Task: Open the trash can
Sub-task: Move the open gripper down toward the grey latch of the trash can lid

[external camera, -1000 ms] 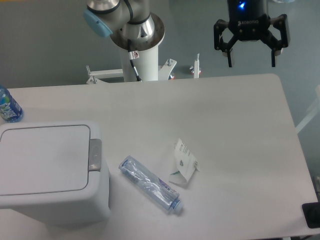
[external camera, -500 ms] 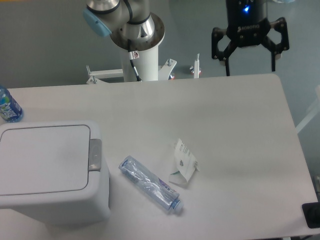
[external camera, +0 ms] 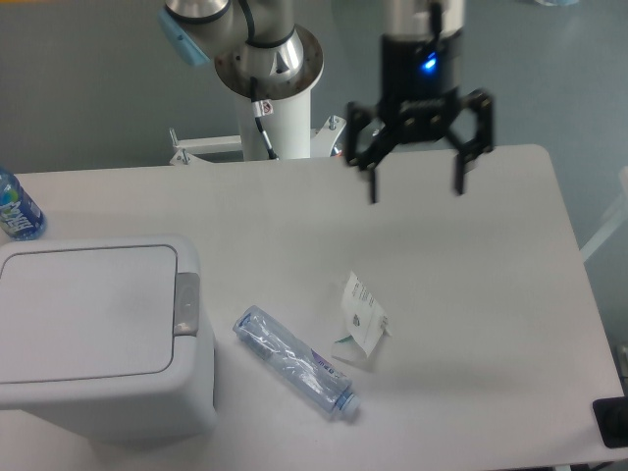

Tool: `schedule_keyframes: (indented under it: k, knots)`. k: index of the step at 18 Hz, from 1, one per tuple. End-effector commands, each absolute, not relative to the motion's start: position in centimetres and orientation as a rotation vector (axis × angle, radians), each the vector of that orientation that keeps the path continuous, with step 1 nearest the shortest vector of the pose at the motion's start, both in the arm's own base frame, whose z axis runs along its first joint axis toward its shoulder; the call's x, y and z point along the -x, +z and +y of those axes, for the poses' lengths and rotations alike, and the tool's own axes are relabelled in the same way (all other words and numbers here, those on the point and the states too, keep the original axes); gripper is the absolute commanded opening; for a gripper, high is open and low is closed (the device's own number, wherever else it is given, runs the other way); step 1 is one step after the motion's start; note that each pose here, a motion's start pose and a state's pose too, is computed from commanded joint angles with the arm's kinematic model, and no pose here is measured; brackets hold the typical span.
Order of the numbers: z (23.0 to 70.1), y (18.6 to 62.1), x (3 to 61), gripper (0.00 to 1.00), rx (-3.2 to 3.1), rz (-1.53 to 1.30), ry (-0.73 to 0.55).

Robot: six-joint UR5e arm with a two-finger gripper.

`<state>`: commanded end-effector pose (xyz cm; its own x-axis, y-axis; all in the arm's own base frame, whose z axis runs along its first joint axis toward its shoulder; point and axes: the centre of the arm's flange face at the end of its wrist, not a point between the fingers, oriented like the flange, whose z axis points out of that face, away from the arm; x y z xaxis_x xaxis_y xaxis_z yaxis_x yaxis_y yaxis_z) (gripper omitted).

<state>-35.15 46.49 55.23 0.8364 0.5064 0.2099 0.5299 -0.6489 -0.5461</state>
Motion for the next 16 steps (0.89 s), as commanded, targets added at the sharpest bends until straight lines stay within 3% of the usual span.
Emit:
schedule_keyframes:
  k: [6, 16]
  knots:
    - [50.8, 52.0, 32.7, 1.00, 2.439, -0.677, -0.197]
    - [53.7, 50.2, 31.0, 1.00, 2.447, -0.606, -0.210]
